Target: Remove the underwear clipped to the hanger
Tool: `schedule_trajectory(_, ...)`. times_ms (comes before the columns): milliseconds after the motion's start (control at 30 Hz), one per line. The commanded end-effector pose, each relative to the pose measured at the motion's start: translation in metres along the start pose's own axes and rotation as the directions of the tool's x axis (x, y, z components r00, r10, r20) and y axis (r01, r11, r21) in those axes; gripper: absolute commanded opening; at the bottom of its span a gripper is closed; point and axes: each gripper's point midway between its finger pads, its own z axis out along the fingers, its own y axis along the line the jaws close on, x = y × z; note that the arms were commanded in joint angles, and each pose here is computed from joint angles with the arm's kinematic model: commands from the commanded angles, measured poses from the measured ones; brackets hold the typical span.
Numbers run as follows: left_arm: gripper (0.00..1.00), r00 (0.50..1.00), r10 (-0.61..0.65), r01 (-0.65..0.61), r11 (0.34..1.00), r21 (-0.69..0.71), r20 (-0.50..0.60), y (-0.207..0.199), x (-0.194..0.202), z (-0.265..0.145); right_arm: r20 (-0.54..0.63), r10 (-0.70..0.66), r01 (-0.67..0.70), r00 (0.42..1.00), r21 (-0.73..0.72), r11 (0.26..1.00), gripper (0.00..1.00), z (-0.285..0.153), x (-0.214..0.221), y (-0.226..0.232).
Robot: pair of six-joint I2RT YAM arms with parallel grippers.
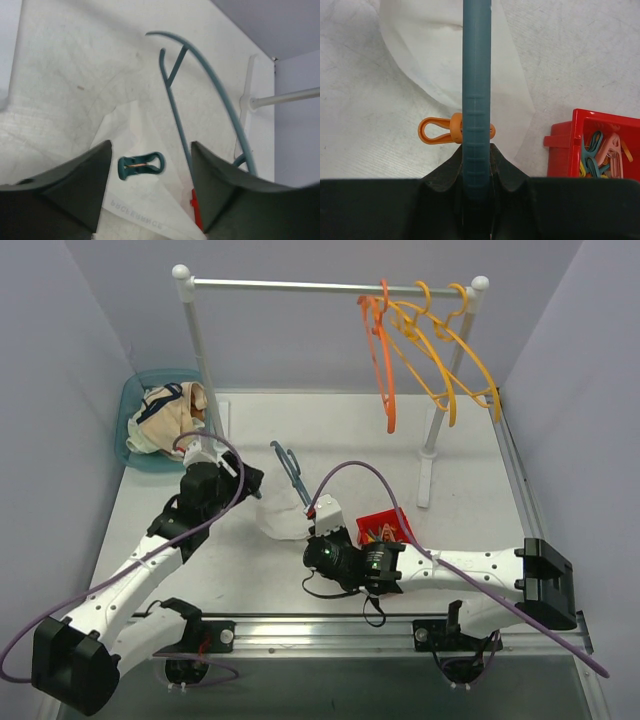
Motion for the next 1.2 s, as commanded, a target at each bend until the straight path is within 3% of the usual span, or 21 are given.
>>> schedule_trajectory(0,0.78,0.998,-0.001,0.001,1.000,-0.001,-0.068,0.014,0.024,-0.006,0.048,0.045,-0.044,0.998,-0.010,0.999,0.00,-0.006,-0.025,-0.001)
schedule_trajectory(100,0.89,0.995,-0.026,0.032,0.997,0.064,-0.098,-0.004,0.028,-0.011,0.044,0.045,-0.045,0.998,-0.003,0.999,0.00,-0.003,-0.026,-0.003)
schedule_trajectory(167,0.90,0.988,-0.042,0.061,0.990,0.124,-0.151,-0.024,0.037,-0.018,0.040,0.050,-0.050,0.998,0.002,0.999,0.00,0.000,-0.027,-0.005)
schedule_trajectory(467,0.90,0.941,-0.045,0.131,0.963,0.236,-0.336,-0.073,0.100,-0.048,0.029,0.048,-0.047,0.998,-0.022,0.999,0.00,0.014,-0.027,-0.003)
schedule_trajectory(800,0.89,0.919,-0.031,0.133,0.963,0.234,-0.394,-0.096,0.130,-0.031,0.034,0.048,-0.047,0.998,-0.036,0.998,0.00,0.013,-0.026,0.000)
schedule_trajectory(967,0.82,0.902,-0.026,0.139,0.962,0.234,-0.430,-0.100,0.142,-0.032,0.039,0.044,-0.043,0.998,-0.018,0.999,0.00,0.013,-0.026,-0.004)
schedule_trajectory(1167,0.65,0.888,-0.019,0.155,0.953,0.260,-0.459,-0.108,0.153,-0.039,0.054,0.048,-0.051,0.997,0.045,0.998,0.00,0.017,-0.028,-0.012)
